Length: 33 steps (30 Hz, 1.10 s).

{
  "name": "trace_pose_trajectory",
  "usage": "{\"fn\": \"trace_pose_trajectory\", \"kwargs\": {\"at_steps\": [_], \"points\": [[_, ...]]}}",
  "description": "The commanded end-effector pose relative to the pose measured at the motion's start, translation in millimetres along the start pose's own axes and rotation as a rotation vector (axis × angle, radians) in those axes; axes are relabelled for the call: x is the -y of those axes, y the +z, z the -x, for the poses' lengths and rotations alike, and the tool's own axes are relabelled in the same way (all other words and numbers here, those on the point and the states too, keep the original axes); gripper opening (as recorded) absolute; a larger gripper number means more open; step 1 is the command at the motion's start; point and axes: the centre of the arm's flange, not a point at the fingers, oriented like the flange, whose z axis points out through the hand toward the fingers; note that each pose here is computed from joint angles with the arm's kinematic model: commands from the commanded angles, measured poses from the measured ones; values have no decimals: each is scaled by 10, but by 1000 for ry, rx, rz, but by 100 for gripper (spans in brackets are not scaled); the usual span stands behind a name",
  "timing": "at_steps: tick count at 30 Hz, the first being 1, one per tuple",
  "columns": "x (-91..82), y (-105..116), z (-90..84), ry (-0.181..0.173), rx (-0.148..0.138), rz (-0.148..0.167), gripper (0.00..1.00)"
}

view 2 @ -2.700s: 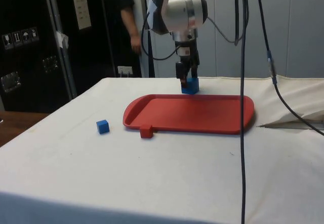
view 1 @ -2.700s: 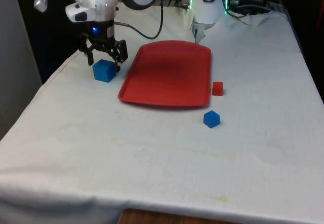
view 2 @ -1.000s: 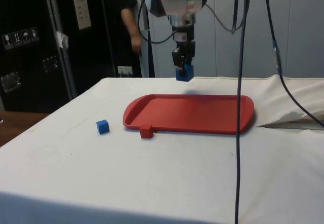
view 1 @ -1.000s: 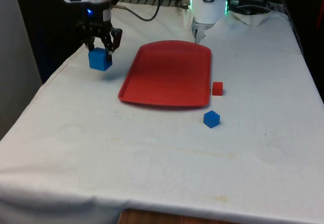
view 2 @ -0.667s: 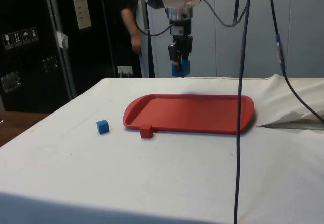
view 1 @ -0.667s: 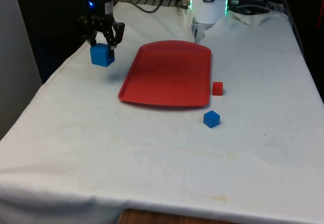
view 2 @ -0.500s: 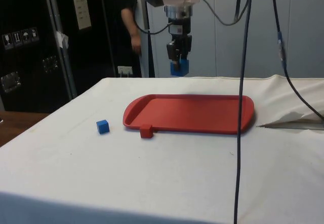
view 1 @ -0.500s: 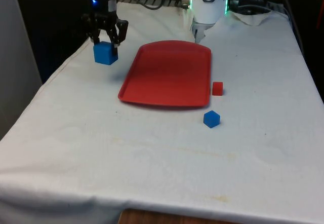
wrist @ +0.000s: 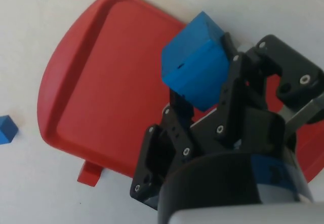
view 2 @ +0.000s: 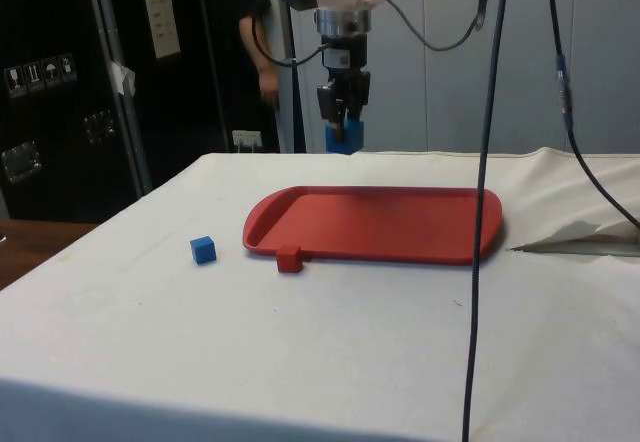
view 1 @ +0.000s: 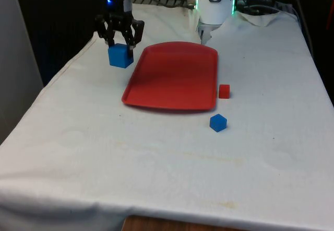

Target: Pick up the largest block and place it onto the tray.

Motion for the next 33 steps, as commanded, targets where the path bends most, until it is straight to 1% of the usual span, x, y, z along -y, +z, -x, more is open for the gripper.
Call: {"fn": "trace_pose_trajectory", "kwargs": {"at_steps": [1,6,7,8,17,18,19,21,23,26,27,28,33], "points": [[47,-6,30,3,1,9,1],[192,30,29,7,8,6,1],[150,36,7,3,9,-6,1],[222,39,29,7,10,5,1],[468,111,36,14,24,-1,1],[433,116,12,10,26,-12,1],[492,118,38,15,26,-1,1],[566,140,38,16,30,-2,1],[591,148,40,16,32,-2,1],[691,184,48,17,38,-4,1],[666,192,17,15,41,-16,1],[716,192,47,17,39,-3,1],[848,274,93,16,46,-2,1]]}}
